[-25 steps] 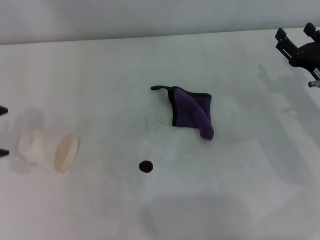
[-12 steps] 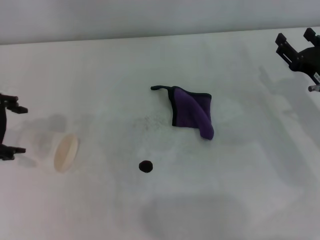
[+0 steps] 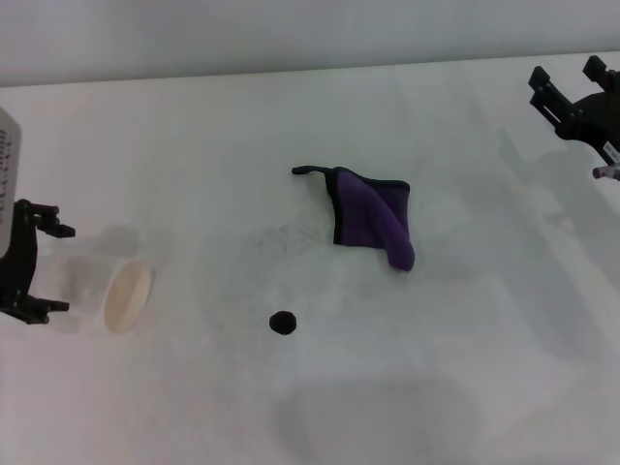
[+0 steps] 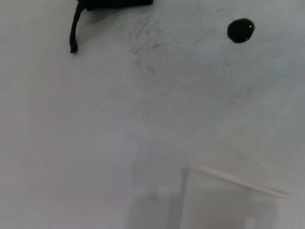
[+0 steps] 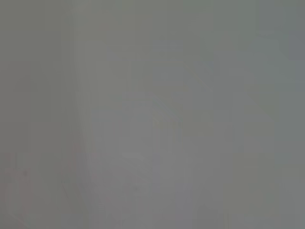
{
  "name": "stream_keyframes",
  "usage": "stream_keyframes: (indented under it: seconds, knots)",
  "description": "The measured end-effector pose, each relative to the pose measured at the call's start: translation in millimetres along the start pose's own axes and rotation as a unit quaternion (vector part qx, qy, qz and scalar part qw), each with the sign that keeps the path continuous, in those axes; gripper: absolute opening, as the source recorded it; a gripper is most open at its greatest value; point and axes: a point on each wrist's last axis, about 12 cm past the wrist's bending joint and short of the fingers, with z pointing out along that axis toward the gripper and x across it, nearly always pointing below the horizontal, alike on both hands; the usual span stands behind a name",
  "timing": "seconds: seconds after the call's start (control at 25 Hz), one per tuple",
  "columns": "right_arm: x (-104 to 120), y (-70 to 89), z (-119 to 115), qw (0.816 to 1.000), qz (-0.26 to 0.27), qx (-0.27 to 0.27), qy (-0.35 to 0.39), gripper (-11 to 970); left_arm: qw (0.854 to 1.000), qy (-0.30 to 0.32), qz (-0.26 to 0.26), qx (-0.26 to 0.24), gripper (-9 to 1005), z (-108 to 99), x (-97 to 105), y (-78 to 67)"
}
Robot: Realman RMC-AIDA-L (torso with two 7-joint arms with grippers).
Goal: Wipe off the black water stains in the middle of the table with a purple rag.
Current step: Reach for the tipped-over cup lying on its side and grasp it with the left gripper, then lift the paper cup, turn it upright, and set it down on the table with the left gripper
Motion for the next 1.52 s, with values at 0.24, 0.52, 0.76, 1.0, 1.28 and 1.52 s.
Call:
stream_keyframes:
  seconds: [0.24, 0.52, 0.76, 1.0, 1.28, 1.52]
  knots:
    - [-2, 1.1, 3, 1.0, -0.001, -0.002, -0.001, 817, 1.0, -0.013, 0.009, -0.002, 826, 7, -1, 0.2]
    - [-1, 0.6, 1, 1.0, 0.0, -0.001, -0.001, 817, 0.999, -0.042, 0.014, -0.006, 817, 22, 1, -2.3]
    - [-2, 1.1, 2, 1.0, 0.003, -0.003, -0.003, 817, 0.999, -0.046, 0.013, -0.009, 809, 31, 4, -3.1]
    - [-2, 1.4, 3, 1.0, 0.005, -0.004, -0.003, 817, 0.999, -0.047, 0.008, -0.002, 802, 35, 6, -6.3]
    - [-3, 1.9, 4, 1.0, 0.005, -0.005, -0.004, 817, 0.999, -0.048, 0.001, -0.002, 793, 36, 7, -8.3]
    - [-1, 2.1, 1, 1.0, 0.004, -0.008, -0.001, 817, 0.993, -0.106, -0.031, -0.041, 769, 31, 1, -5.7]
